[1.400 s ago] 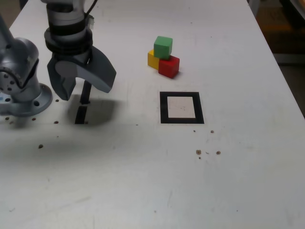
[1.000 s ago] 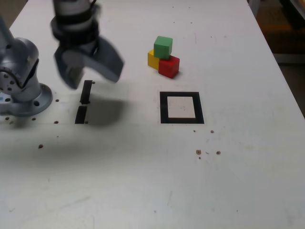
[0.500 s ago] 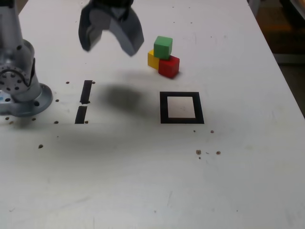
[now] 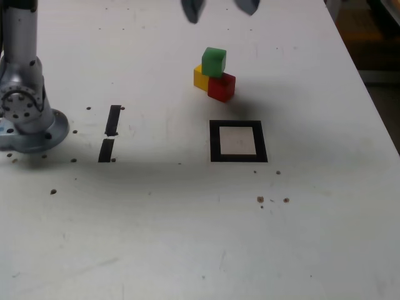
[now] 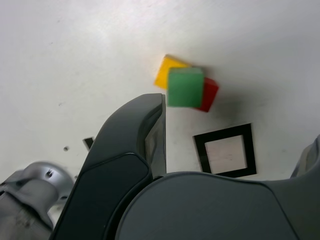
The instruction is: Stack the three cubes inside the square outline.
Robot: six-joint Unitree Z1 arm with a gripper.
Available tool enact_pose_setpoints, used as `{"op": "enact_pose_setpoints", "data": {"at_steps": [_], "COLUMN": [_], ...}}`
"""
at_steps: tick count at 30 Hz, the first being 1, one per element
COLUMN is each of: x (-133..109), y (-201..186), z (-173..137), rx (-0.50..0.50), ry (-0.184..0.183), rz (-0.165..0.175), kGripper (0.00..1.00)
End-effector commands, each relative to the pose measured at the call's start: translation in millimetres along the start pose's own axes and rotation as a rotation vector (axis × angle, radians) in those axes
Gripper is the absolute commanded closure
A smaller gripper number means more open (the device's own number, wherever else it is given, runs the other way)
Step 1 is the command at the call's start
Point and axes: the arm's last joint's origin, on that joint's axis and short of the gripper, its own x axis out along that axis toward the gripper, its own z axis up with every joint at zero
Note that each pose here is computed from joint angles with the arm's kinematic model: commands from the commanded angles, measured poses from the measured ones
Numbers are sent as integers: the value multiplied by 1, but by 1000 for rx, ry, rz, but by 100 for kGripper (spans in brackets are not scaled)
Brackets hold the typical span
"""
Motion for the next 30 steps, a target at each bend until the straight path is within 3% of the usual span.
{"op": "enact_pose_setpoints", "data": {"at_steps": [1,6,9,15,22,30], "x": [13,43,58,73,93,99], "y": [0,3,3,4,3,4], "z": [5,16,19,25,32,34], "rx": [15,45,47,47,51,45], "ry": [40,129,156,160,174,168], "rz": [-24,-54,-60,-72,-93,-85], "kGripper": [1,2,3,10,28,47]}}
